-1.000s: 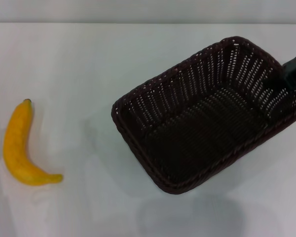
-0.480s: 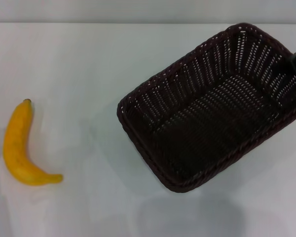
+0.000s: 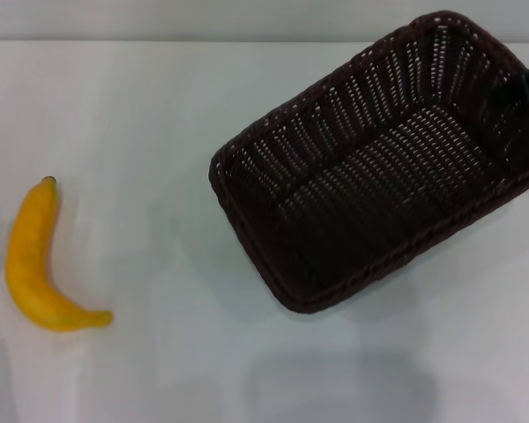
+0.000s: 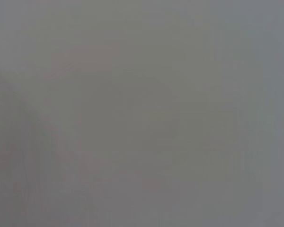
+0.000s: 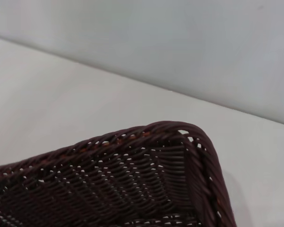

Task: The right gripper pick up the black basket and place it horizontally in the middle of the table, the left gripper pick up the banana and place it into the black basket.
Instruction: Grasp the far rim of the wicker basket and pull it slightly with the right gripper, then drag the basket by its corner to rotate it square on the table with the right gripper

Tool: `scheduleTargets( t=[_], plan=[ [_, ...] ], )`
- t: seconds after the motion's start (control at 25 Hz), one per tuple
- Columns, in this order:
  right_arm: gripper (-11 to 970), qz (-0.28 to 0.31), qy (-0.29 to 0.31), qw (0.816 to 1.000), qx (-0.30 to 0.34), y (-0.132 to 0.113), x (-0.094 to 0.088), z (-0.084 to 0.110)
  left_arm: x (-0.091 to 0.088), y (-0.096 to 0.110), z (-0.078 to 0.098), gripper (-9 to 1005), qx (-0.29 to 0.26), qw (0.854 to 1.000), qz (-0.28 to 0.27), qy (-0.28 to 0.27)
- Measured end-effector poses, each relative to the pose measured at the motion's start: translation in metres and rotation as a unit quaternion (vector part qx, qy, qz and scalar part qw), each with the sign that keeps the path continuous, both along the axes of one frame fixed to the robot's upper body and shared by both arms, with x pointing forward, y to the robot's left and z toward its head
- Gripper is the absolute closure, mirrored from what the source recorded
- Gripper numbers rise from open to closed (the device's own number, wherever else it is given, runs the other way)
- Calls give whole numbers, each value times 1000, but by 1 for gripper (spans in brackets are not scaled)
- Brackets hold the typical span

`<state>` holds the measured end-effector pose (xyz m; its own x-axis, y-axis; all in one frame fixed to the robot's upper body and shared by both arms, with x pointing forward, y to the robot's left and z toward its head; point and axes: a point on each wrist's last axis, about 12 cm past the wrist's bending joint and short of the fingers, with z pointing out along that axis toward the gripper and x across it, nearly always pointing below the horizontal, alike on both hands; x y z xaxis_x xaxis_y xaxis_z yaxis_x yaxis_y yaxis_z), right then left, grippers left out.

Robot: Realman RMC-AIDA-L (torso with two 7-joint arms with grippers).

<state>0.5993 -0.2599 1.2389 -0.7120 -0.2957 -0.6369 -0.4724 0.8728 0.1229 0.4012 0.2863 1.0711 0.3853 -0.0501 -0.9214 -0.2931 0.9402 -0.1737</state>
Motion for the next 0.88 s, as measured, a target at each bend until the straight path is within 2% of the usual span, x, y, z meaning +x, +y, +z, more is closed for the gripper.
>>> scheduleTargets(
  t=[0.4,0.88],
  plan=[
    [815,-67,10,996,51,-14,-3,2,4,5,1,118,-4,1000,-9,-4],
    [815,-89,4,984,155,-31,-13,-1,7,3,2,118,-15,1000,-17,-7]
  ],
)
